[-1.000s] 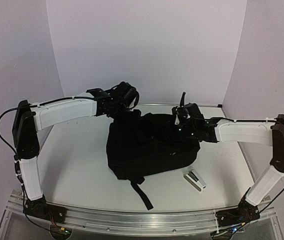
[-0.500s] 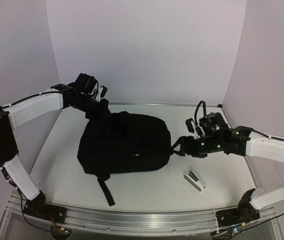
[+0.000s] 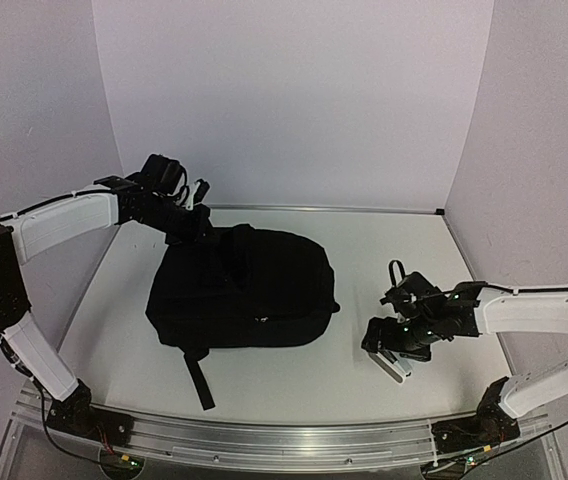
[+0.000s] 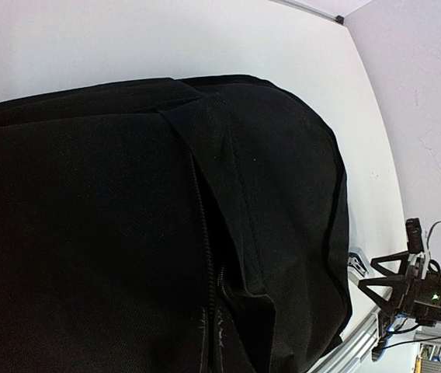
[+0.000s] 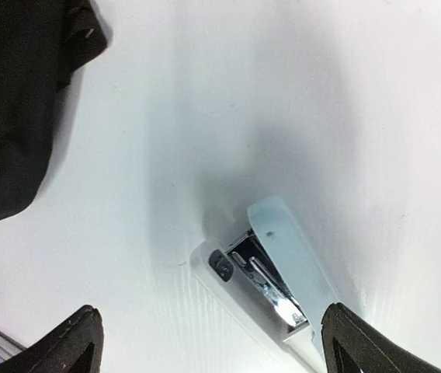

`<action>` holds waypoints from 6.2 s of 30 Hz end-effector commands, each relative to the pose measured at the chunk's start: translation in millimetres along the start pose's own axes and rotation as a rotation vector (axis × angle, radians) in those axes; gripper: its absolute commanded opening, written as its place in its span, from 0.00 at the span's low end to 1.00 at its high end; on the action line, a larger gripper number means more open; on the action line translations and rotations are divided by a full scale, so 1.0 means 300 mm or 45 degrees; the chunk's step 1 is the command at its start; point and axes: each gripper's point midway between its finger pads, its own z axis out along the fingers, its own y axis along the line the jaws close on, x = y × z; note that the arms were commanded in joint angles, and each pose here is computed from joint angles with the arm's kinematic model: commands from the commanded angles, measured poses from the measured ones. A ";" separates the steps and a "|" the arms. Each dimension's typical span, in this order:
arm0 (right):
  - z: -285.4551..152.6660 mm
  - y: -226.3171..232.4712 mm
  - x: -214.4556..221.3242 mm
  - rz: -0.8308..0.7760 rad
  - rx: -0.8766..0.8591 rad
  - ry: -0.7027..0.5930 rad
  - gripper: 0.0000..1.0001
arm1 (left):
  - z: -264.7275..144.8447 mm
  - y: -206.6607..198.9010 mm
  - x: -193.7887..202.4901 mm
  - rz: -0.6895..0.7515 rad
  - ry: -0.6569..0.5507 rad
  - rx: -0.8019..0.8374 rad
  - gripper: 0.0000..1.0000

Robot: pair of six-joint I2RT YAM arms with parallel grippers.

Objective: Pack the student bag
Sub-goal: Pick up the stationery from the center of the board, then place the stationery in the student bag.

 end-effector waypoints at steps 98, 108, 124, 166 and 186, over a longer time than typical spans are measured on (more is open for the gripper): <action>0.051 1.088 -0.317 -1.188 -0.350 -0.118 0.33 | -0.105 -0.187 0.121 0.046 0.036 0.364 0.00; -0.044 1.133 -0.403 -1.062 -0.394 -0.316 0.62 | -0.100 -0.146 0.134 0.004 0.016 0.296 0.00; -0.220 0.958 -0.354 -0.448 -0.552 -0.341 0.80 | -0.106 -0.137 0.123 -0.004 -0.013 0.275 0.00; 0.022 1.272 -0.311 -0.434 -0.944 -0.208 0.25 | -0.069 -0.134 0.140 -0.027 0.025 0.303 0.00; -0.075 1.017 -0.402 -0.352 -0.549 -0.456 0.56 | 0.001 -0.071 0.167 -0.061 0.040 0.211 0.00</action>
